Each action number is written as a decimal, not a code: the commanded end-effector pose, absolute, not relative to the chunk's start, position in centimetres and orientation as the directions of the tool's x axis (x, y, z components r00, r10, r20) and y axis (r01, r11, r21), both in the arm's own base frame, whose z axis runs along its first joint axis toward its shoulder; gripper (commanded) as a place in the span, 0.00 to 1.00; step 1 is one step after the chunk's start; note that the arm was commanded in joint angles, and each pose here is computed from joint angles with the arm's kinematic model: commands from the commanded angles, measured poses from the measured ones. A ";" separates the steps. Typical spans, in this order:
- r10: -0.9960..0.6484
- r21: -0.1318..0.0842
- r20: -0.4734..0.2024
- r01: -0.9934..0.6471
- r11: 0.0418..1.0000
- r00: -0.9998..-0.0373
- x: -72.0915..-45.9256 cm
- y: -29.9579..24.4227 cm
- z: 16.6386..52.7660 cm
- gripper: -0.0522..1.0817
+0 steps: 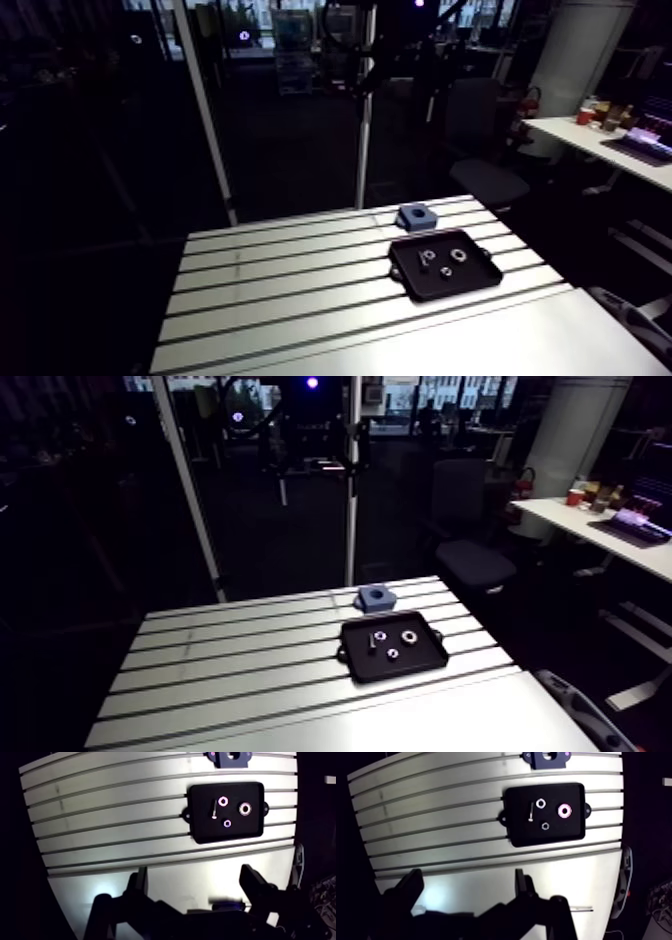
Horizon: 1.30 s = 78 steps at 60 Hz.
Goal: Pick up the bearing and press it into the housing until flush.
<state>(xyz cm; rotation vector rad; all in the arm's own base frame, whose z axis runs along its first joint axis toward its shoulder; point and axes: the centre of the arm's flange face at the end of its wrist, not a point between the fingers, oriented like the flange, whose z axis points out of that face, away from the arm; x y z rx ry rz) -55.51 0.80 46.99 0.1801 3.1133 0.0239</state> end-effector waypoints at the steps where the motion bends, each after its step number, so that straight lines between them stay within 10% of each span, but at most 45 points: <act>1: 0.114 0.024 -0.022 0.114 0.993 -0.993 -55.5 0.9 47.0 0.05; 49: -0.032 0.064 0.034 -0.029 0.998 -0.999 -55.8 13.3 37.1 0.05; 78: -0.006 0.026 -0.027 -0.006 1.000 -1.000 -55.2 18.8 28.9 0.05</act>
